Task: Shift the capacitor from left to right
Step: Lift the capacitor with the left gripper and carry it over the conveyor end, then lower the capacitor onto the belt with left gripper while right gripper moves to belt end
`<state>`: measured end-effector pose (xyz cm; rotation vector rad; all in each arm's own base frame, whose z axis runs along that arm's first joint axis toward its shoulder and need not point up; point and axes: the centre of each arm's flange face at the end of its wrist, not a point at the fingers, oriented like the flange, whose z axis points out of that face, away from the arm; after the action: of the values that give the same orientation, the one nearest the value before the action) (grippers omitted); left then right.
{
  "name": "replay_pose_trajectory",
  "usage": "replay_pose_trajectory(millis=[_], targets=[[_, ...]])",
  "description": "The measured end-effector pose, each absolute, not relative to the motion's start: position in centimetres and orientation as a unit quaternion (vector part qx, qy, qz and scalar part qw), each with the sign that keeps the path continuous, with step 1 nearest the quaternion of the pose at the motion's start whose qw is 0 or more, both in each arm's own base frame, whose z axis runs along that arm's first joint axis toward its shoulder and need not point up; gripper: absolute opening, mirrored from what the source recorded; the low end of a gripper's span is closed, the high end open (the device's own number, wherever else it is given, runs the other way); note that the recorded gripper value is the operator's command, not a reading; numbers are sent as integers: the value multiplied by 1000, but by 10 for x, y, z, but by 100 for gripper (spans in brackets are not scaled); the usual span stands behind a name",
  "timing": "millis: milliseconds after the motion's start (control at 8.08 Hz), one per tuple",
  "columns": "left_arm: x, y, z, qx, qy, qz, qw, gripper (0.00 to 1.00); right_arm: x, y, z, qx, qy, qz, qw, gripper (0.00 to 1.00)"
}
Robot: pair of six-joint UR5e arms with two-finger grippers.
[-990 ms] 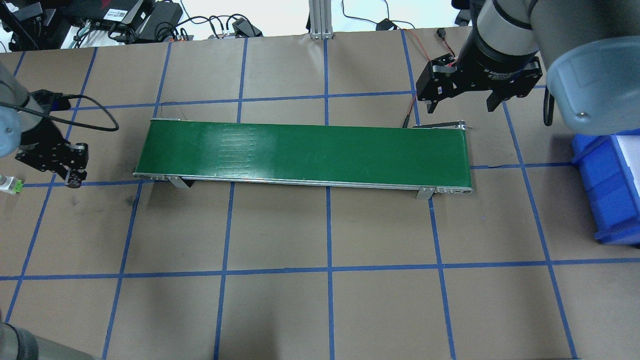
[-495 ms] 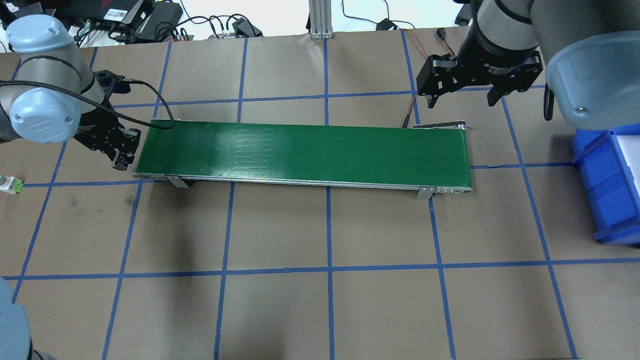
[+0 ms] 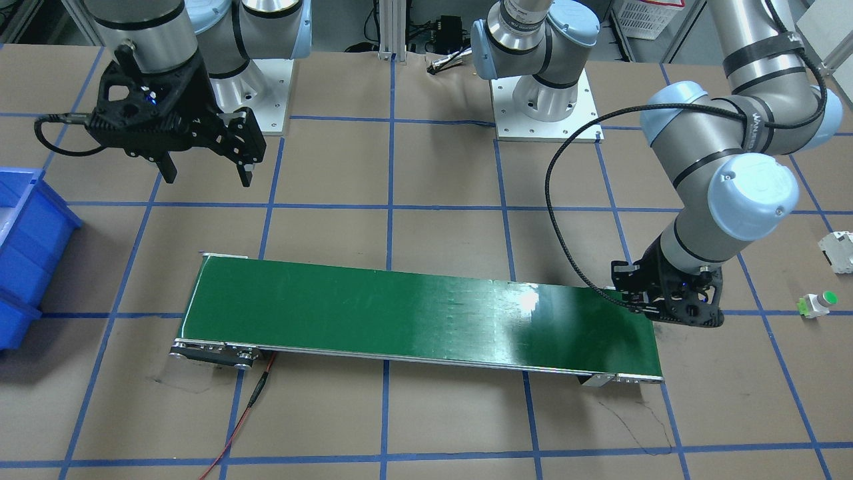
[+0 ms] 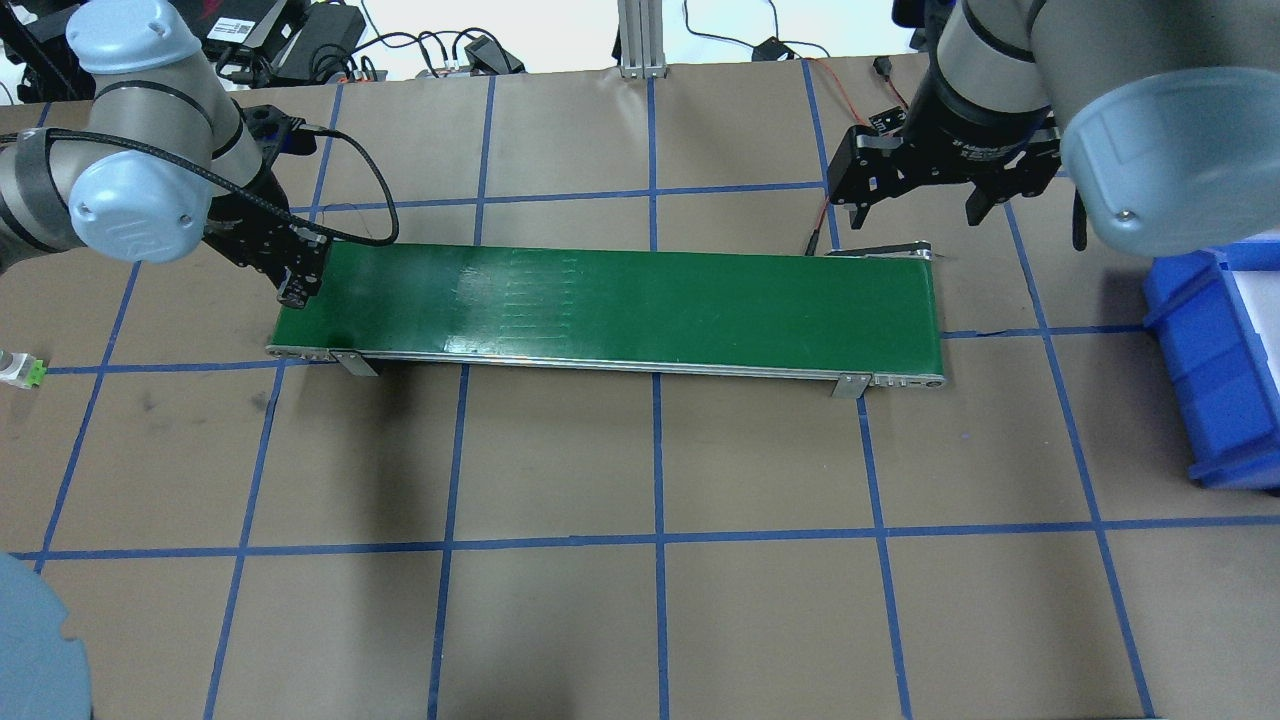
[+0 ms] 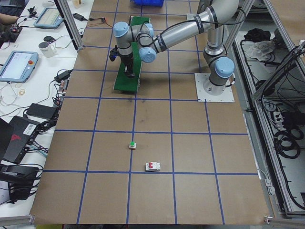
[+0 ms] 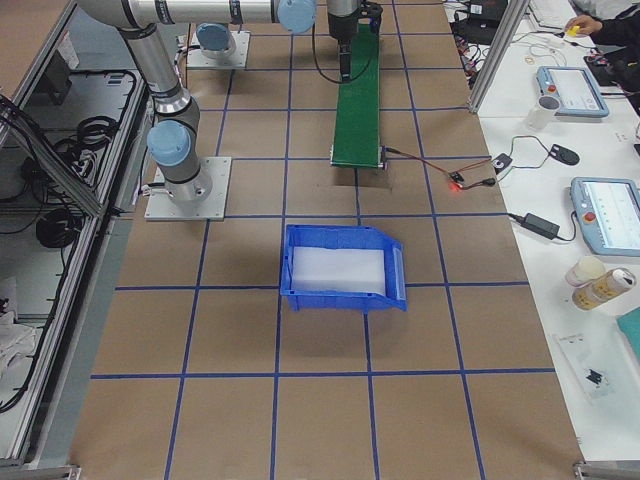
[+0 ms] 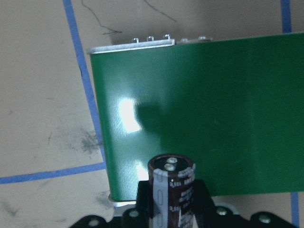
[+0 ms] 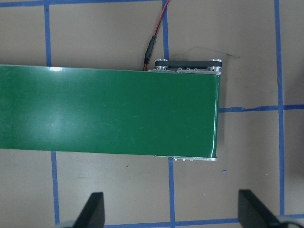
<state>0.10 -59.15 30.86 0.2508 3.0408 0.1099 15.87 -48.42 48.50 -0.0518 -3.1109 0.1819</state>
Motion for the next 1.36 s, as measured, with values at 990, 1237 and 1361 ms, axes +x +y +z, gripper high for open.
replay_pose_trajectory(millis=[990,1237,1361], targets=[[-3,-624,310,51,998,12,18,0,162,-526,413,-2,-1000,4,15,100],[-2,-626,300,47,999,20,17,0,147,-540,398,12,-1000,-4,9,100],[-2,-626,297,46,999,22,16,0,126,-549,393,18,-1000,-6,-10,100]])
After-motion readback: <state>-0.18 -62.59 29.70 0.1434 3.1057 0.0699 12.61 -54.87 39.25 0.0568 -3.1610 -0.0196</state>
